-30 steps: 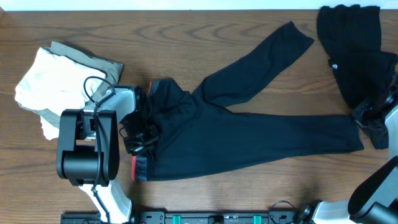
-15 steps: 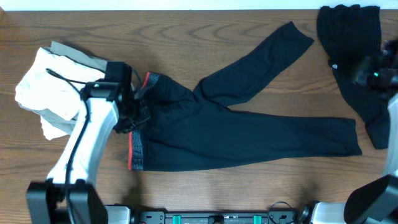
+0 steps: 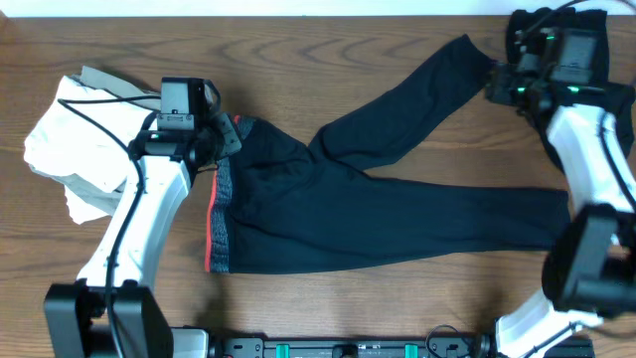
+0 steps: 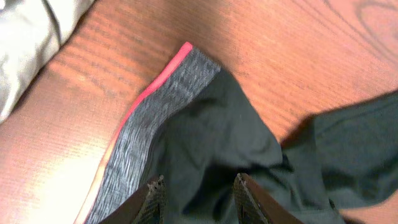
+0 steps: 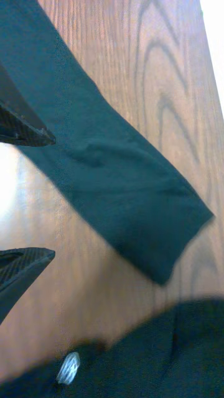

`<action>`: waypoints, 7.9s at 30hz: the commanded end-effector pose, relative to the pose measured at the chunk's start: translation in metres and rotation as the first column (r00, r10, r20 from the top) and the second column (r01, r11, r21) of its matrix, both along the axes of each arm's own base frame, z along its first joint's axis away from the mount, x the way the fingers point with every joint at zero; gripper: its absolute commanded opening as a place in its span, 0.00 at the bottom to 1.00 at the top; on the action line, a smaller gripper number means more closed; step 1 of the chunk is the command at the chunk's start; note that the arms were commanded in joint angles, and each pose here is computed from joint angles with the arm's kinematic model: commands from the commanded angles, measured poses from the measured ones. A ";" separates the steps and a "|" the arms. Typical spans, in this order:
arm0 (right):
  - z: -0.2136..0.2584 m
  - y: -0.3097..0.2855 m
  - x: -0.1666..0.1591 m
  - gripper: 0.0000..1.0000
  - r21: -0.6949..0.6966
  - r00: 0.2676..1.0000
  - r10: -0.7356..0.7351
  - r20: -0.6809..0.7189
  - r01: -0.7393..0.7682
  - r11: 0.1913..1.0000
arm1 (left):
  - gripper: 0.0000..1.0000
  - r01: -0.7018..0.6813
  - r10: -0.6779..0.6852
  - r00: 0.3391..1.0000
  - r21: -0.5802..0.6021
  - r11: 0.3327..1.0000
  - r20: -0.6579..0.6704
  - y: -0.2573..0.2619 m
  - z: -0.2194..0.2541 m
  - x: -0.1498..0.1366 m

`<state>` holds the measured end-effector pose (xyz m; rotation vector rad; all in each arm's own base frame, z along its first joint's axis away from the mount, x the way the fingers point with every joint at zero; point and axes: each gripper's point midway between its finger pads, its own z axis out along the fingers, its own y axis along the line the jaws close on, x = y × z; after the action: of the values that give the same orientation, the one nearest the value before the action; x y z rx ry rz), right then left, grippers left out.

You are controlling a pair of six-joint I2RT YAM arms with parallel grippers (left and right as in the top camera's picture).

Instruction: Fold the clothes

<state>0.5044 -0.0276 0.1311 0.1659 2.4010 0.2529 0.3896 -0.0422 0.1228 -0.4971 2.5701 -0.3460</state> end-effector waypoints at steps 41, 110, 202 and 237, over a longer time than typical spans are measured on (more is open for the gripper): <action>-0.174 -0.087 0.004 0.45 -0.142 0.948 -0.249 -0.201 0.223 0.964 | 0.47 0.002 -0.002 0.998 -0.009 1.000 -0.066 -0.002 -0.043 0.015; -0.023 -0.008 0.079 0.62 0.053 0.961 -0.173 0.215 0.166 0.985 | 0.36 0.116 -0.124 0.981 -0.065 0.991 -0.147 -0.021 -0.170 0.041; 0.024 -0.043 0.046 0.17 0.261 0.958 -0.275 0.080 0.246 0.934 | 0.36 0.145 -0.156 0.953 -0.061 0.988 -0.259 -0.025 -0.180 0.013; -0.099 0.003 0.109 0.01 0.226 0.949 -0.281 0.144 0.245 0.943 | 0.36 0.144 -0.155 0.954 -0.061 0.988 -0.258 -0.025 -0.180 0.013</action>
<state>0.6098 -0.0298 0.0173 0.5616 2.1657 0.3258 0.4544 -0.0677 0.0026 -0.3403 2.6649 -0.4508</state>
